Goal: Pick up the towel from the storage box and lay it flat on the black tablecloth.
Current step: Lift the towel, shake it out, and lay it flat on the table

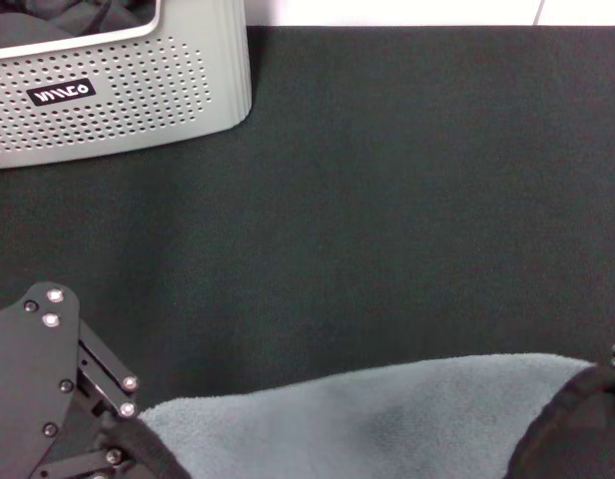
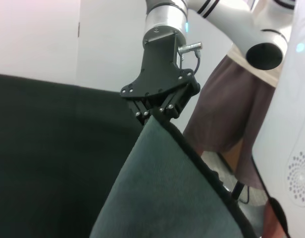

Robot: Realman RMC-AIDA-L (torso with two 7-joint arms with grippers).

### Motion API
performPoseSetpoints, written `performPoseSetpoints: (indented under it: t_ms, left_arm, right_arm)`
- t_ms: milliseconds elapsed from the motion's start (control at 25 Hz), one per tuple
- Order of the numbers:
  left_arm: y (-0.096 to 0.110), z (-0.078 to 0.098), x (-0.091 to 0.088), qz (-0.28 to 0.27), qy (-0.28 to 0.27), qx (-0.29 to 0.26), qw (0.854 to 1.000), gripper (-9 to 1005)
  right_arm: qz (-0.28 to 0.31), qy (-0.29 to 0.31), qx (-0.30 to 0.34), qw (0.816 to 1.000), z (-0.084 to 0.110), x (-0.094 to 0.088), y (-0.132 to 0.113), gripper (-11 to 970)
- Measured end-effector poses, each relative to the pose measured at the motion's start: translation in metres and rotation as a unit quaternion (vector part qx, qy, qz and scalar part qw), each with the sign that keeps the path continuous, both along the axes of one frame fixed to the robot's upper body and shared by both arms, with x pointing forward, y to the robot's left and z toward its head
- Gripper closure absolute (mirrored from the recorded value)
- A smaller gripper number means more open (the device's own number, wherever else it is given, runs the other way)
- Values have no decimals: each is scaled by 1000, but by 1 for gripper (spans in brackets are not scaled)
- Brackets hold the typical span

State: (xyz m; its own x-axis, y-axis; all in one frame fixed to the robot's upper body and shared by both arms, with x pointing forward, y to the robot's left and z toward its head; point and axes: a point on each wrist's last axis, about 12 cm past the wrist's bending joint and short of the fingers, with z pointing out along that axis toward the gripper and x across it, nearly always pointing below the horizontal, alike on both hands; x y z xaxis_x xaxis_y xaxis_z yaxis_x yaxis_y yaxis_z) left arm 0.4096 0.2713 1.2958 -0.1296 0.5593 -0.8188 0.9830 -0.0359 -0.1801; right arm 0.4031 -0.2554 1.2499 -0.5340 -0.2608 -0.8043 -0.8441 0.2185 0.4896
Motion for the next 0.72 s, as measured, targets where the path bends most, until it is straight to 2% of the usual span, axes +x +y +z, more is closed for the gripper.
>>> performPoseSetpoints:
  t_ms: [200,360,520,720]
  left_arm:
    - [1,3,-2,-9,-2,-11,1000,975]
    - [3,-4,4,2,-5,-9,1000,976]
    - [3,-31,27,35,28,0,999,976]
    - [-12,-70,69,48,57,23,997,976]
  right_arm:
    - [15,5,33,999,4,-1,-3,904]
    - [-18,64,37,997,-22,13,-13,903]
    - [-50,119,33,991,-61,42,-25,902]
    - [-66,116,33,991,-92,80,-33,901]
